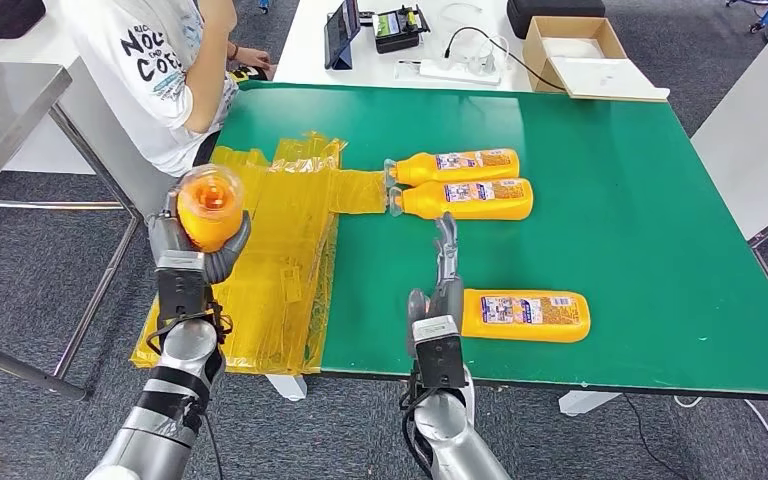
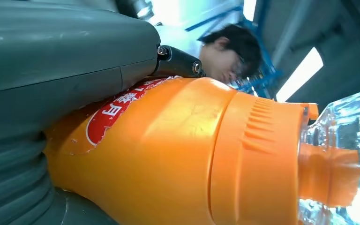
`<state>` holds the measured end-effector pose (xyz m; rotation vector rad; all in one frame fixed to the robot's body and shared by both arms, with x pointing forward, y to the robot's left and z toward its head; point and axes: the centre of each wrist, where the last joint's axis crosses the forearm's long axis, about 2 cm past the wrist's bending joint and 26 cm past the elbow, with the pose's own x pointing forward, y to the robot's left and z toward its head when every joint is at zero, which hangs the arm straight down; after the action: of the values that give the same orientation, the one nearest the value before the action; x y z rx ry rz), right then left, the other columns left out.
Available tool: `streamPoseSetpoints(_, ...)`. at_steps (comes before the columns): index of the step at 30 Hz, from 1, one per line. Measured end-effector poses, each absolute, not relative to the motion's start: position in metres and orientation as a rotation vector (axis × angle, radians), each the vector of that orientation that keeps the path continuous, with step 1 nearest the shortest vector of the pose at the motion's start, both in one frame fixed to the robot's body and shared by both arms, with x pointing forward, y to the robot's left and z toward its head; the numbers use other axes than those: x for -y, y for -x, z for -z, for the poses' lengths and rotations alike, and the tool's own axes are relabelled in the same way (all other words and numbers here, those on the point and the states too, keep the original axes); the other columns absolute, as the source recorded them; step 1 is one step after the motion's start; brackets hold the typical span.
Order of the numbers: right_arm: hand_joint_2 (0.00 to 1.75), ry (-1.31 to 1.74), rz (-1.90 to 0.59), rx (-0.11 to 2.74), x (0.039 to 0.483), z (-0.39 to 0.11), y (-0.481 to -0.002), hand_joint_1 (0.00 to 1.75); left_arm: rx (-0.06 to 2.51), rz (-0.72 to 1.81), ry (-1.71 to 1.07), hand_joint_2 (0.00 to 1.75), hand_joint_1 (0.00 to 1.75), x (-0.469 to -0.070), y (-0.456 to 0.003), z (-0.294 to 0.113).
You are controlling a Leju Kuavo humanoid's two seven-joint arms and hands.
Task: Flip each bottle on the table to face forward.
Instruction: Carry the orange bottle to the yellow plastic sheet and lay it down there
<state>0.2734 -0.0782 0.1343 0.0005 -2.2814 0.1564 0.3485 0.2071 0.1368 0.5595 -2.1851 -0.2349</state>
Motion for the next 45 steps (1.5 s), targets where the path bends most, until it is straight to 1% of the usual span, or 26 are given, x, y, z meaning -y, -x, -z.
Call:
streamPoseSetpoints(3,1.75,0.011,-0.076,2.358,0.081,-0.155,-0.272,0.0,2.123,0.524,-0.739,1.75,1.75,-0.216,-0.36,-0.128)
streamPoseSetpoints(6,1.75,0.053,-0.041,2.44,0.082,-0.173,-0.271,0.0,2.035,0.779,-0.842,1.75,1.75,-0.225,-0.37,-0.115)
streamPoseSetpoints(14,1.75,0.075,-0.029,2.519,0.08,-0.187,-0.265,0.0,1.781,1.161,-0.883,1.75,1.75,-0.25,-0.383,-0.094)
streamPoseSetpoints(25,1.75,0.048,0.001,2.527,0.08,-0.192,-0.264,0.0,1.607,1.314,-0.789,1.75,1.75,-0.259,-0.392,-0.092)
streamPoseSetpoints(32,1.75,0.007,-0.022,2.522,0.079,-0.191,-0.264,0.0,1.447,1.412,-0.625,1.75,1.75,-0.261,-0.397,-0.091)
streamPoseSetpoints(38,1.75,-0.017,-0.049,2.507,0.079,-0.187,-0.265,0.0,1.392,1.47,-0.562,1.75,1.73,-0.262,-0.401,-0.094)
streamPoseSetpoints(39,1.75,-0.019,-0.053,2.504,0.079,-0.186,-0.265,0.0,1.387,1.474,-0.557,1.75,1.59,-0.262,-0.402,-0.094)
streamPoseSetpoints(42,1.75,-0.021,-0.06,2.495,0.079,-0.184,-0.265,0.0,1.363,1.492,-0.532,1.75,0.3,-0.262,-0.402,-0.094)
streamPoseSetpoints(43,1.75,-0.021,-0.058,2.493,0.079,-0.184,-0.265,0.0,1.35,1.5,-0.517,1.75,0.0,-0.262,-0.402,-0.093)
streamPoseSetpoints(45,1.75,-0.021,-0.052,2.489,0.079,-0.183,-0.265,0.0,1.322,1.509,-0.485,1.75,0.0,-0.262,-0.4,-0.091)
